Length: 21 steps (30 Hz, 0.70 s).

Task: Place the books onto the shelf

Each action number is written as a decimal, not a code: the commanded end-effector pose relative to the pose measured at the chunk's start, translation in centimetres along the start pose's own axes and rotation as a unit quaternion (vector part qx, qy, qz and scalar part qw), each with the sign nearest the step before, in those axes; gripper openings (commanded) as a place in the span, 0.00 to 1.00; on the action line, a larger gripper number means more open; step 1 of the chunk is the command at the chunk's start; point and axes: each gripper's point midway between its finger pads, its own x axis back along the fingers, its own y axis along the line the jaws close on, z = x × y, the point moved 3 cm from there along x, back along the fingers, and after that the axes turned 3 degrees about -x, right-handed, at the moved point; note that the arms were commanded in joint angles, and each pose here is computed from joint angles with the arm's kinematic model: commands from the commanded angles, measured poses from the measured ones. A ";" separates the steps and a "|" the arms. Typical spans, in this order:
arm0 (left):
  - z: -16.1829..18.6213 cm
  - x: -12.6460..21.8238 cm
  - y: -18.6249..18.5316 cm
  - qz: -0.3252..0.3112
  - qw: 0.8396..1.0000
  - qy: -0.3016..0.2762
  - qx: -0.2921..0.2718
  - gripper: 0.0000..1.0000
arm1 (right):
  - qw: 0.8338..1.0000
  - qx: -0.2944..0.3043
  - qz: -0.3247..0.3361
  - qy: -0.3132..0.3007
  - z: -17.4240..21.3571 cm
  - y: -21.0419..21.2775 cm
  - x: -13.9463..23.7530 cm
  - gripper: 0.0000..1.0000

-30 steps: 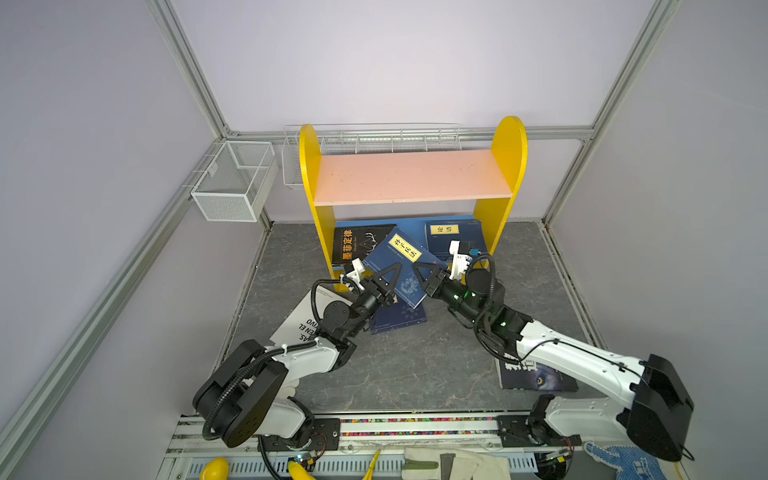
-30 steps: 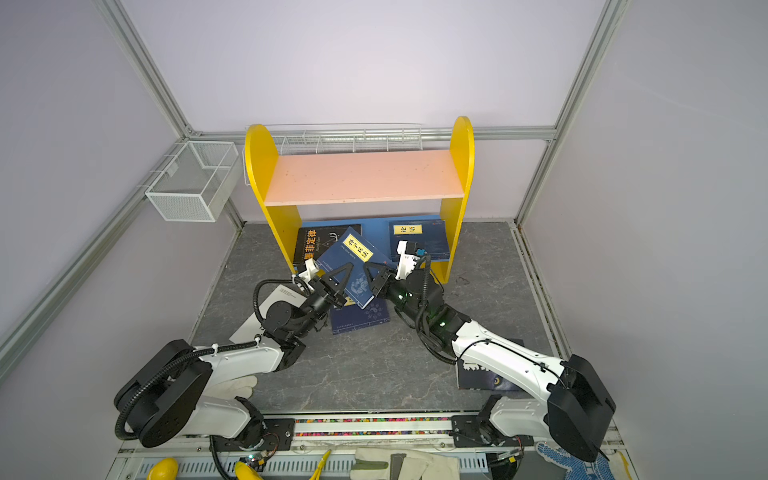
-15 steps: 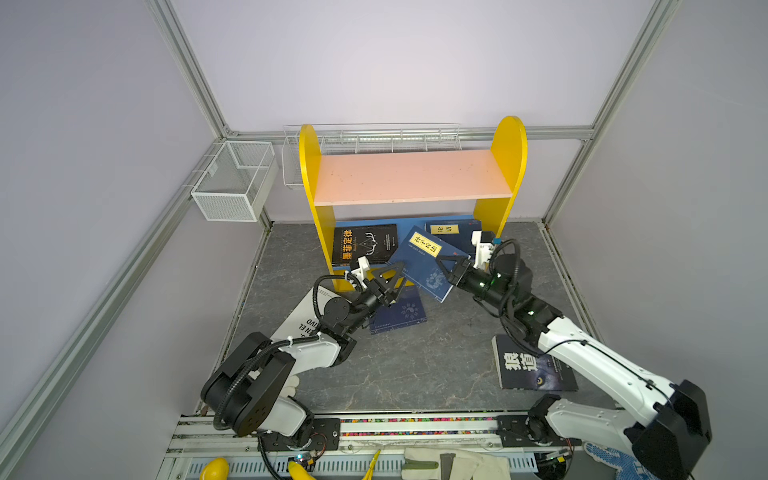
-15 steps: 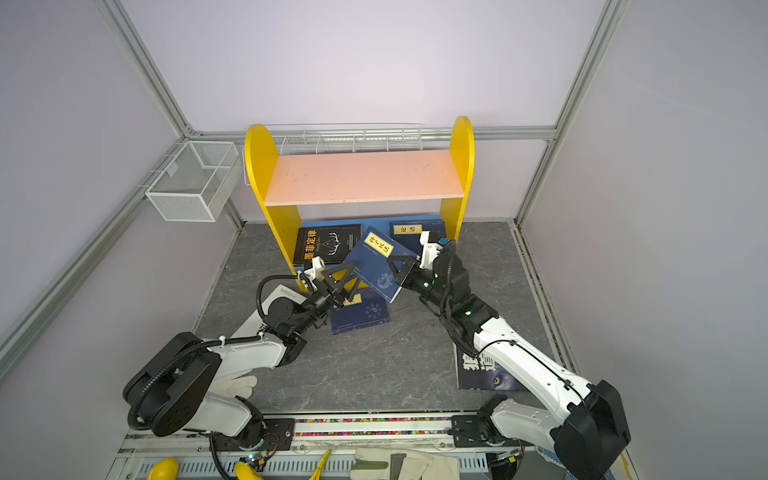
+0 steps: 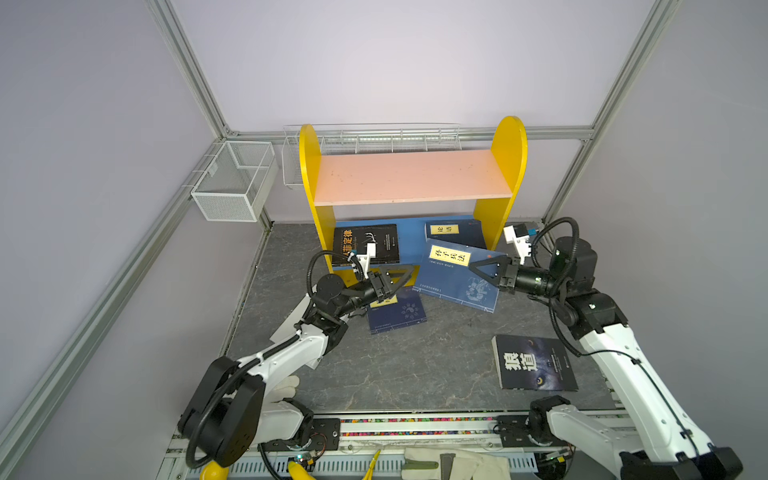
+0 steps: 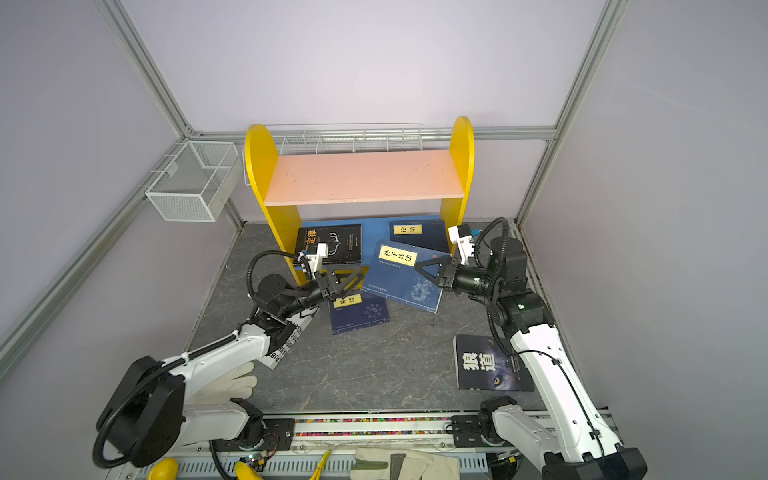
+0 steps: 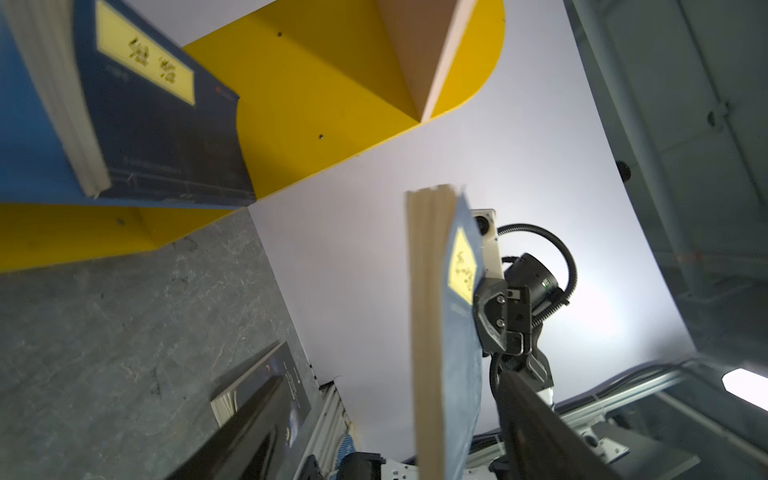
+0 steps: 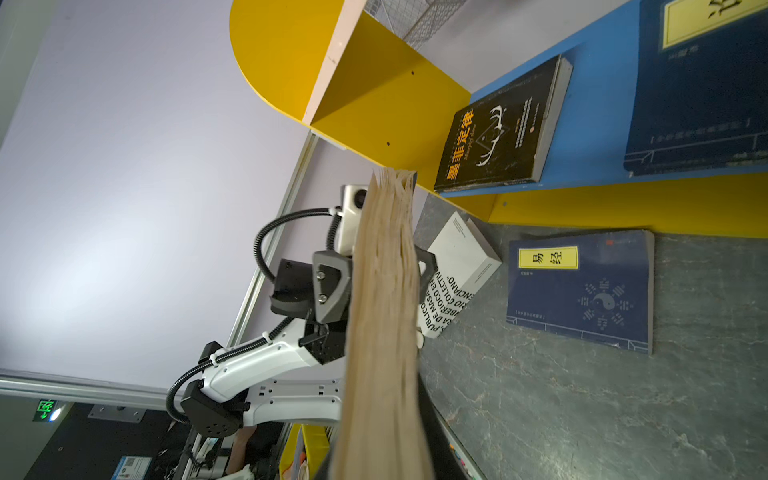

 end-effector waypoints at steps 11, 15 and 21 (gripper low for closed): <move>3.4 2.2 1.0 -0.131 0.981 0.096 -0.103 0.81 | 0.994 0.042 -0.088 0.053 1.0 2.5 0.2 0.16; 3.1 1.6 -0.5 -0.086 0.985 0.099 -0.111 0.80 | 0.992 0.030 -0.097 0.069 1.5 2.1 -0.3 0.17; 3.7 0.8 -1.8 -0.013 0.988 0.122 -0.093 0.67 | 0.990 0.037 -0.106 0.079 1.9 1.8 -1.1 0.17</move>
